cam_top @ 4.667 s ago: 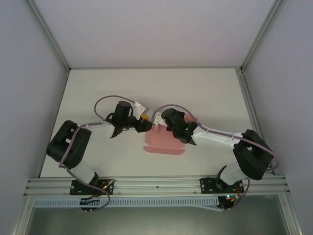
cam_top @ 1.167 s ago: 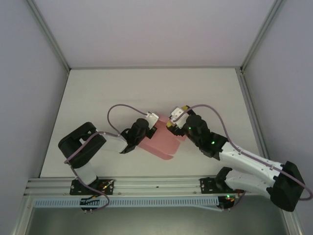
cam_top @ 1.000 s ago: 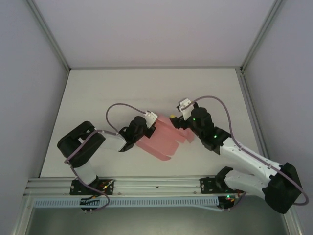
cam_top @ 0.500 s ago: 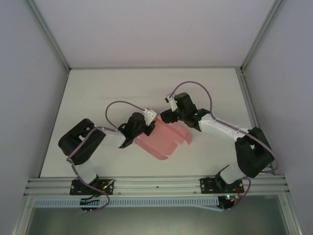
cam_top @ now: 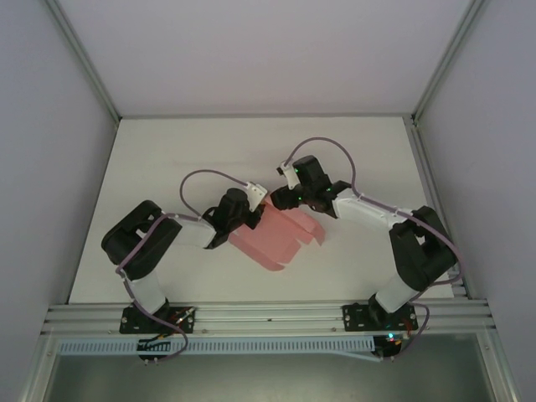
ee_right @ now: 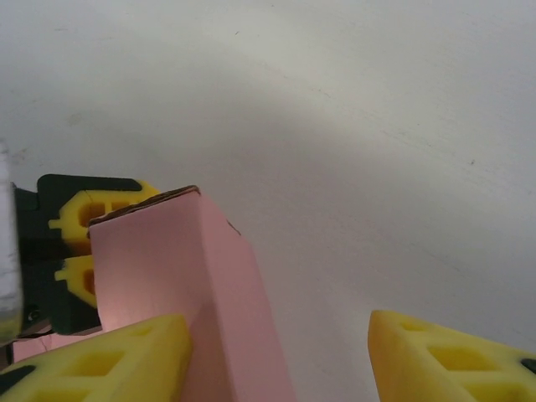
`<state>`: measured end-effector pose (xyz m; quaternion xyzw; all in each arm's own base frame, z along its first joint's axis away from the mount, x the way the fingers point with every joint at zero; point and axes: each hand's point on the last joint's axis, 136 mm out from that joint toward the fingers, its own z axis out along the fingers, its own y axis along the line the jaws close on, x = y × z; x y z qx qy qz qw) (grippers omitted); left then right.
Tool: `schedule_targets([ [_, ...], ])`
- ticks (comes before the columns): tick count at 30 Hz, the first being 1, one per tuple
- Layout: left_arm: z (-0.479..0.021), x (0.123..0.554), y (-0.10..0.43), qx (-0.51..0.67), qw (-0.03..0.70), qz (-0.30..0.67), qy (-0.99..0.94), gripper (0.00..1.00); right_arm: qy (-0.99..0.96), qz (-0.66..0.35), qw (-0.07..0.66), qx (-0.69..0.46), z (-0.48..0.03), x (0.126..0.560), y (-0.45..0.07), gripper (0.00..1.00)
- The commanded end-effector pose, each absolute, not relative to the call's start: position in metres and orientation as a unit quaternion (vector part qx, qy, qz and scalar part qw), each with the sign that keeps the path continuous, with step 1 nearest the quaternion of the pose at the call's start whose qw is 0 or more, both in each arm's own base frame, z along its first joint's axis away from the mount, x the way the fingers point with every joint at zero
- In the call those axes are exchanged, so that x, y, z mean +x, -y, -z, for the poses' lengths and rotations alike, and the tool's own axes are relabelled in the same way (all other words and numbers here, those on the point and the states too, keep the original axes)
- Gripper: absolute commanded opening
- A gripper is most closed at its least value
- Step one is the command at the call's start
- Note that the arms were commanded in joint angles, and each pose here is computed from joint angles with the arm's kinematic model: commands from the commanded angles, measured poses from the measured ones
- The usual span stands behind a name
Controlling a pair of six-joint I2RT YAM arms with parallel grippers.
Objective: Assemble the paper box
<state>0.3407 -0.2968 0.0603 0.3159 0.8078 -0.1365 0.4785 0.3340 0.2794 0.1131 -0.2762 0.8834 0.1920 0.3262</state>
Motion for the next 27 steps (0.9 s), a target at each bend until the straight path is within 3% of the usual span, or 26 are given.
schedule_targets([
  [1, -0.044, 0.353, 0.281, 0.28, 0.47, 0.084, -0.833, 0.04, -0.923, -0.135, 0.196, -0.301, -0.038, 0.283, -0.253, 0.58],
  [6, -0.04, 0.373, 0.249, 0.209, 0.488, -0.025, -0.847, 0.0, -0.925, -0.139, 0.202, -0.292, -0.041, 0.284, -0.253, 0.58],
  [12, -0.056, 0.362, 0.235, 0.193, 0.533, -0.097, -0.818, 0.0, -0.928, -0.122, 0.226, -0.271, -0.05, 0.296, -0.249, 0.59],
  [16, -0.085, 0.35, 0.253, 0.204, 0.557, -0.022, -0.805, 0.0, -0.92, -0.127, 0.283, -0.239, -0.087, 0.314, -0.247, 0.62],
  [22, -0.122, 0.348, 0.255, 0.176, 0.566, 0.025, -0.805, 0.0, -0.862, -0.176, 0.442, -0.173, -0.191, 0.332, -0.24, 0.8],
  [24, -0.129, 0.348, 0.244, 0.152, 0.568, 0.02, -0.809, 0.0, -0.846, -0.186, 0.476, -0.154, -0.218, 0.328, -0.229, 1.0],
  [27, -0.143, 0.345, 0.235, 0.128, 0.577, 0.041, -0.806, 0.0, -0.84, -0.165, 0.502, -0.125, -0.237, 0.319, -0.205, 1.0],
])
